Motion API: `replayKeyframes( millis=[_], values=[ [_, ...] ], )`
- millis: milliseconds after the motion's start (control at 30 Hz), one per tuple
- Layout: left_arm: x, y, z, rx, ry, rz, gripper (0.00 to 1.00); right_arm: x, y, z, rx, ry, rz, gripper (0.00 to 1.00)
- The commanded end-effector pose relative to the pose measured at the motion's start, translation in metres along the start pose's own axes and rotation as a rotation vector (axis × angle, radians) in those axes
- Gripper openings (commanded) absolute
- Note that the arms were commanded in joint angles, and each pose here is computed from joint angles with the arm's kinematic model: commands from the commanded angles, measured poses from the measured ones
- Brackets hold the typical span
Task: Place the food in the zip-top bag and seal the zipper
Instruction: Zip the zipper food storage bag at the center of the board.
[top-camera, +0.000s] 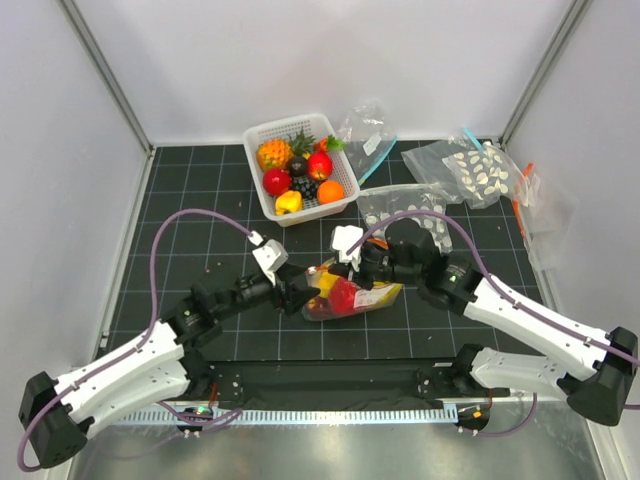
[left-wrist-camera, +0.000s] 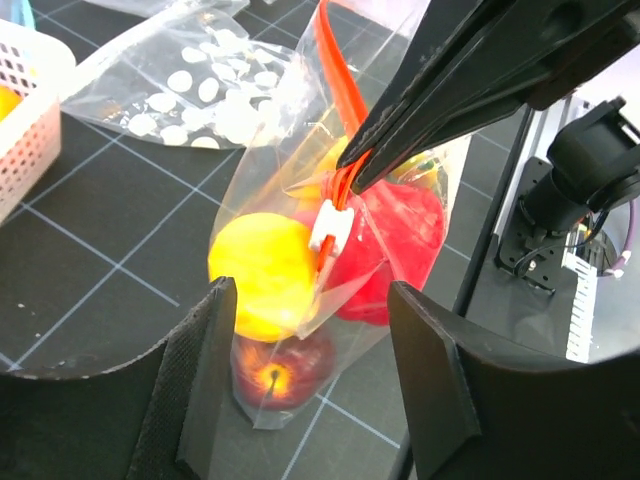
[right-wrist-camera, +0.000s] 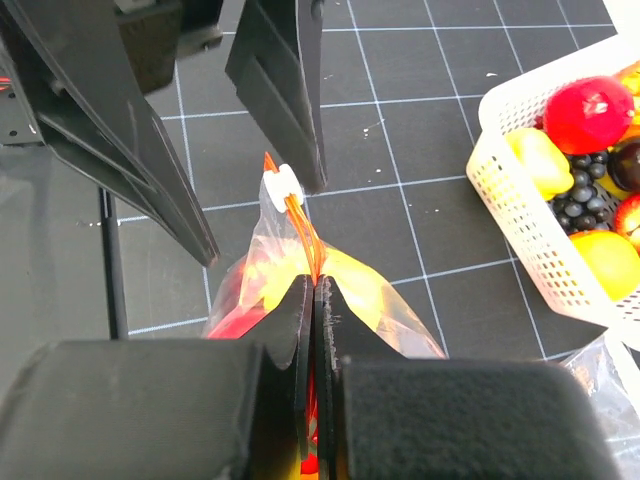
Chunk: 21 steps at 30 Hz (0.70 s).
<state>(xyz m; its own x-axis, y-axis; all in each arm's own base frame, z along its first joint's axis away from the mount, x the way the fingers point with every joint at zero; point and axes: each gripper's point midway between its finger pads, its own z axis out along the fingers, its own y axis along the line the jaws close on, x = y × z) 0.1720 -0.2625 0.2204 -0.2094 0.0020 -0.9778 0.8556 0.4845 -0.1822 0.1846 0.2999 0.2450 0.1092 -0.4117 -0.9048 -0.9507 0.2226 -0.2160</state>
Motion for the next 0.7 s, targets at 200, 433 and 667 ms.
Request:
replayKeyframes(
  millis=[200,433,667],
  values=[
    [-0.013,-0.008,0.022,0.080,-0.028,0.039,0.48,-0.025,-0.006,-0.011,0.060,-0.109,0.000,0.01],
    [-0.025,-0.017,0.022,0.128,-0.081,0.059,0.36,-0.024,-0.005,-0.015,0.063,-0.105,0.006,0.01],
    [-0.034,-0.023,0.015,0.154,-0.105,0.081,0.22,-0.027,-0.004,-0.021,0.071,-0.121,0.010,0.01]
  ],
)
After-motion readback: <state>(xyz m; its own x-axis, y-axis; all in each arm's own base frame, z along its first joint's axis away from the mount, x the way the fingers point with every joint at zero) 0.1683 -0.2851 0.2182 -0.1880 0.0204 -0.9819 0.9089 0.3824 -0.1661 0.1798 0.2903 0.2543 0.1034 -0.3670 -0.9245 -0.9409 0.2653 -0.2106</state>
